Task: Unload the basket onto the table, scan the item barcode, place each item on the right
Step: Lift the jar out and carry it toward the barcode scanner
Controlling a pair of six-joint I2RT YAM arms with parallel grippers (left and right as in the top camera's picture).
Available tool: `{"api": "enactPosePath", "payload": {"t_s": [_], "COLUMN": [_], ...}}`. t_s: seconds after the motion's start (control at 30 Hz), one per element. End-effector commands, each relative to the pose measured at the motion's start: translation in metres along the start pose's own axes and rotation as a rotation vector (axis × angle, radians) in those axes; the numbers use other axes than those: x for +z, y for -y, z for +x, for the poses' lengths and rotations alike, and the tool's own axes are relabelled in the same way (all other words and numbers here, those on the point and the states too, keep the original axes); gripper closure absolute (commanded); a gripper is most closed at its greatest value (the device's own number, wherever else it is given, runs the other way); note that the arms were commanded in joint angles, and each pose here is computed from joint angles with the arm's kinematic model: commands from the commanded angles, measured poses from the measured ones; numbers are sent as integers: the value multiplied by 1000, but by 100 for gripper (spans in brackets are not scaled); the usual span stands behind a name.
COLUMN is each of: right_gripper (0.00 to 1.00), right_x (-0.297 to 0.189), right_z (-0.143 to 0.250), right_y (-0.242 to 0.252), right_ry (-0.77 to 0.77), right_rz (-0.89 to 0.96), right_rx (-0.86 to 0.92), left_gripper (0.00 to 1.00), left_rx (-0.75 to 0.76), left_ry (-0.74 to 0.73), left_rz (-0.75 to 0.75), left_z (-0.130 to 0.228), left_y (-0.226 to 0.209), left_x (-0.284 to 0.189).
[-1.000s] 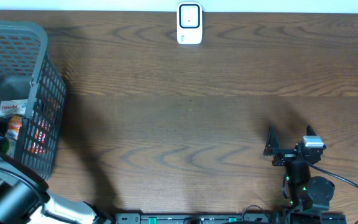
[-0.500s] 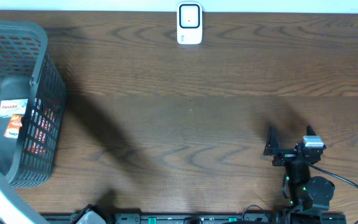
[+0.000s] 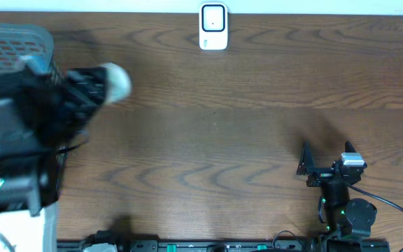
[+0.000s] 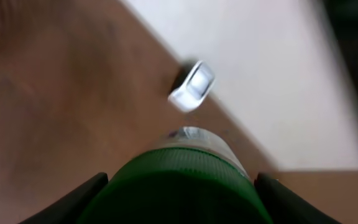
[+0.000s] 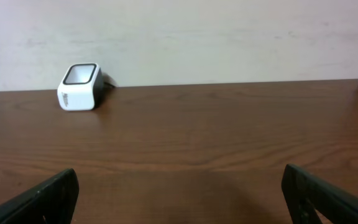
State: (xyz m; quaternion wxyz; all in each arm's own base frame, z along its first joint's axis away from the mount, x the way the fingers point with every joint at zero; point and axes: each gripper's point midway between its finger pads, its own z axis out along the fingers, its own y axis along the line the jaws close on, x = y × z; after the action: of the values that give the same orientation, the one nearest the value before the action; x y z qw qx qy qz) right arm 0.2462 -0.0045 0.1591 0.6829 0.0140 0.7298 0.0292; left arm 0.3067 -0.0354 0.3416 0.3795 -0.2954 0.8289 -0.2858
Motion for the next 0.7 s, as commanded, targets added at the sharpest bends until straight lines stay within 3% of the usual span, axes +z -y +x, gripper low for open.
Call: {"api": "enactPosePath", "payload": {"t_s": [0.0,0.43,0.67], "right_gripper": [1,1,1], "right_x": [0,0,0], "right_z": [1,1,1], "right_y": [-2,-2,-2], "right_ry": [-3,-3,-3], "right_rz": [-5,-5,-6], "right_rx": [13,13,13], "left_gripper": [32,32,31], "left_rx": [98,122,-47], "left_ry": [2,-189,-118], "left_rz": [-160,-449,-648], "left_z": [16,145,186], "left_y": [-12,-25,-68], "left_x": [36,179,220]}}
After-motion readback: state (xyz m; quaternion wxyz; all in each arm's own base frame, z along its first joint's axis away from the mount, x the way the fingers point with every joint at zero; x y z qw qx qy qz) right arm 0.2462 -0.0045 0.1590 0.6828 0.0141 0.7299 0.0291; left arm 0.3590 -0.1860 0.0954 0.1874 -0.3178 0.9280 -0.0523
